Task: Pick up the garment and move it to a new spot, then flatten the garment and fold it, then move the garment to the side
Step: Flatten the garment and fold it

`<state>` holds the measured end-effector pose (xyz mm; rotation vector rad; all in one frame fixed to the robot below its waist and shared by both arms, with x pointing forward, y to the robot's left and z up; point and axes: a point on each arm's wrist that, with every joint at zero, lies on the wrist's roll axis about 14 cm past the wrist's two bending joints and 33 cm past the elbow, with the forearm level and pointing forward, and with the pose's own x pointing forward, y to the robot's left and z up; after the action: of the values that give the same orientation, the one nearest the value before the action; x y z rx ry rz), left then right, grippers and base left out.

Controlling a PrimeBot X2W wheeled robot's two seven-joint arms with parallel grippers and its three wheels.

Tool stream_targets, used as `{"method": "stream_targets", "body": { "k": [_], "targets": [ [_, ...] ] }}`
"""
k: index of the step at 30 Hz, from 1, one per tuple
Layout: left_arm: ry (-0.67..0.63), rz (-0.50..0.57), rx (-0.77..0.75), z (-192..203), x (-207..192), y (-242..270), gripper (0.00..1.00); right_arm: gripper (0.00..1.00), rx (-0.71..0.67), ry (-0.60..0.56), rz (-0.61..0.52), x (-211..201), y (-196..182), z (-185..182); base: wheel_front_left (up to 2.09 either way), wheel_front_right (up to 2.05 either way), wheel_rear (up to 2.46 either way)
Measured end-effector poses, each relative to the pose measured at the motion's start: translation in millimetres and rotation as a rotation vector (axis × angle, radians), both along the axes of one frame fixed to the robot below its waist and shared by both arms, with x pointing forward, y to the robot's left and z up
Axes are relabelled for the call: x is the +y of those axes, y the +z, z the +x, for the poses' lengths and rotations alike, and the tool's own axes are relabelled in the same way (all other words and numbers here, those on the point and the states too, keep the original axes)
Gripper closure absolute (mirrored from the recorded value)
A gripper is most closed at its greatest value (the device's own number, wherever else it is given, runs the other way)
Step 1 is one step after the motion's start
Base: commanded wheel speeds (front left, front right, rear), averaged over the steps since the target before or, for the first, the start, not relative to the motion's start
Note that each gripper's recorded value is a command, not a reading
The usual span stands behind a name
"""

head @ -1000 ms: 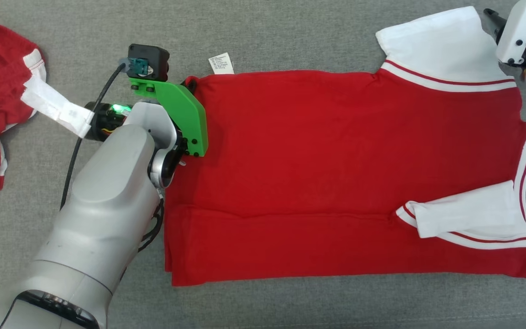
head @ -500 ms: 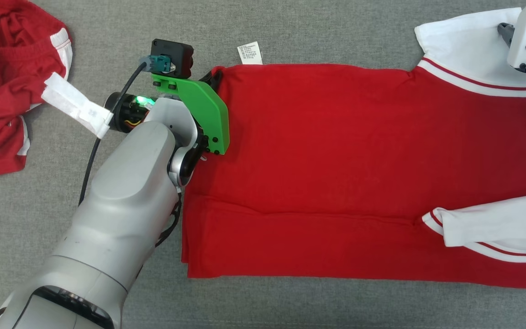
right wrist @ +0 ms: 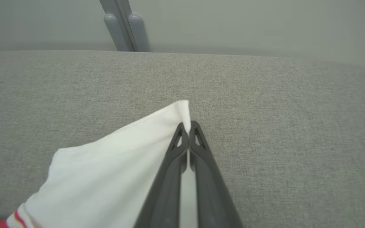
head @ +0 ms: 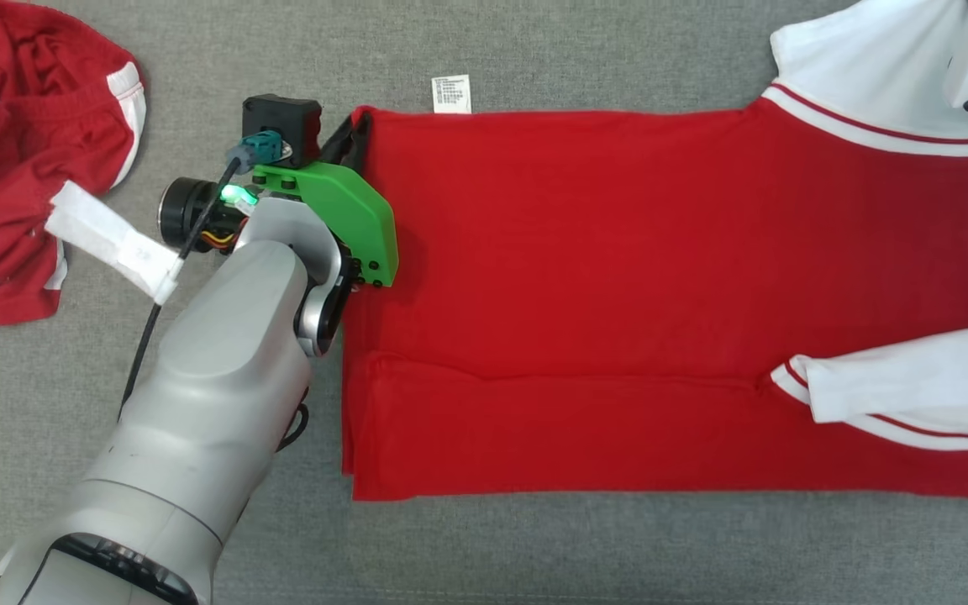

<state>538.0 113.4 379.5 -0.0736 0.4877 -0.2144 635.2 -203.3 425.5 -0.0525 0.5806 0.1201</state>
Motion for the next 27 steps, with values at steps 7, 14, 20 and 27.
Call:
{"method": "stream_targets", "body": {
  "k": [7, 14, 20, 27],
  "targets": [
    [-0.009, -0.015, -0.077, -5.9, -0.3, 18.0, 1.0, 1.0, -0.023, -0.011, 0.023, -6.9, 3.3, -21.0, 0.0, 0.0, 0.0],
    [-0.022, -0.066, -0.145, -28.0, -7.0, 29.4, 1.0, 1.0, -0.057, 0.052, 0.025, -1.7, 12.4, -52.2, 0.0, 0.0, 0.0],
    [-0.032, -0.088, -0.157, -59.2, -7.5, 30.2, 1.0, 1.0, -0.07, 0.101, 0.015, -5.1, 18.6, -89.0, 0.0, 0.0, 0.0],
    [-0.019, -0.099, -0.176, -85.0, -2.4, 36.0, 1.0, 1.0, -0.006, 0.146, 0.0, -12.6, 14.6, -139.1, 0.0, 0.0, 0.0]
  ]
}}
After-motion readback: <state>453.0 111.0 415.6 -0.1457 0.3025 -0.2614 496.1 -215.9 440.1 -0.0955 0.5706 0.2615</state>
